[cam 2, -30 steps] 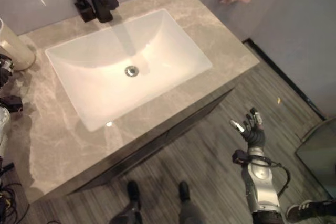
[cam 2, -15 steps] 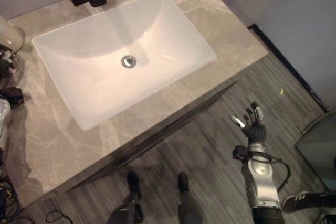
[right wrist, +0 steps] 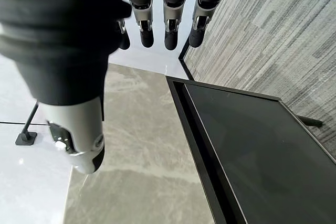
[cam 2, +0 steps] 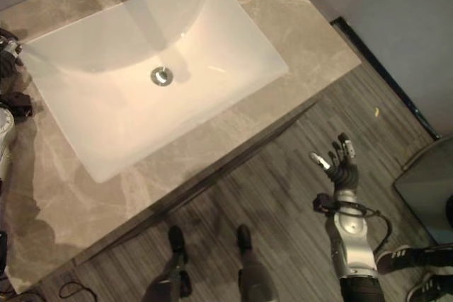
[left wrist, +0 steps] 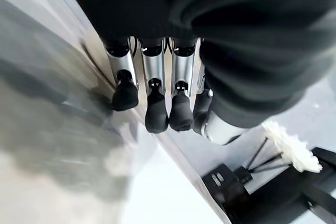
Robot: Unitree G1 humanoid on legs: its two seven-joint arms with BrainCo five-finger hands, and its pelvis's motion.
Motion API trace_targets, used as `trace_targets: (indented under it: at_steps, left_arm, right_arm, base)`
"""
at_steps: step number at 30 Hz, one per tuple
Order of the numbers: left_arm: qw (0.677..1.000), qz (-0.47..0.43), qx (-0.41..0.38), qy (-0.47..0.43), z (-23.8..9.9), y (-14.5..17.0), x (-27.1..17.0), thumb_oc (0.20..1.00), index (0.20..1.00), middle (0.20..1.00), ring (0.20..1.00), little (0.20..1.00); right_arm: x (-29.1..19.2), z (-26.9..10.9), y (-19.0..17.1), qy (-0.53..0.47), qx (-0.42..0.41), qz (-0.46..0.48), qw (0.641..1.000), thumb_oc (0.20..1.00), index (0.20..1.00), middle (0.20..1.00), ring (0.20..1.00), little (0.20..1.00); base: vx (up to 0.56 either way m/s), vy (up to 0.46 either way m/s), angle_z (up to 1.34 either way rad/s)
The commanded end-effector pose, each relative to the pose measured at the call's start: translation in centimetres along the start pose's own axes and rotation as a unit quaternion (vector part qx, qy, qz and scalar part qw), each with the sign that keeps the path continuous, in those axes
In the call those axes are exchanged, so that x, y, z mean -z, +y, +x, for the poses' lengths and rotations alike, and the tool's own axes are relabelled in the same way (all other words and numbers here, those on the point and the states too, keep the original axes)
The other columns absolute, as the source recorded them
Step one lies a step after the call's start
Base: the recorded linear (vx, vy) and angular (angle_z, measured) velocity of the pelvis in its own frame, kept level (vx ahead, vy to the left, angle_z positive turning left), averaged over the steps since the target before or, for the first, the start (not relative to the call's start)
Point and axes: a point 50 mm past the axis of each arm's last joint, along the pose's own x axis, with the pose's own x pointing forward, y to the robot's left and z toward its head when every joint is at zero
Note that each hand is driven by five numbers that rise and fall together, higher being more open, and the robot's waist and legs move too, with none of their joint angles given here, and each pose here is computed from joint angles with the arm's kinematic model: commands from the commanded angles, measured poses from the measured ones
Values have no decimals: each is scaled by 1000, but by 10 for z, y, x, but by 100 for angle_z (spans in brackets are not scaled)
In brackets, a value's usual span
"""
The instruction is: Put brush and paste in cup on sink, flatten towel.
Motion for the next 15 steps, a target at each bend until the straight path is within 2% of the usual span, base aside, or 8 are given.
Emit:
trace_targets:
  at_steps: [1, 10, 15]
  left_arm:
    - [999, -7, -42, -30, 11, 25, -14, 200, 200, 200, 200, 200]
    - [999, -12, -32, -21, -8, 18, 2, 200, 200, 200, 200, 200]
    - [999, 2, -45, 3, -23, 28, 21, 200, 200, 200, 200, 200]
  right_arm:
    - [-27, 9, -18, -70, 13, -15, 997, 1000, 1000, 1000, 1000, 1000]
    - [-19, 6, -21, -53, 21, -17, 998, 1000, 1000, 1000, 1000, 1000]
    - [-17, 5, -20, -46, 19, -14, 999, 1000, 1000, 1000, 1000, 1000]
  base:
    - [0, 0, 0]
    - [0, 0, 0]
    - [6, -18, 8]
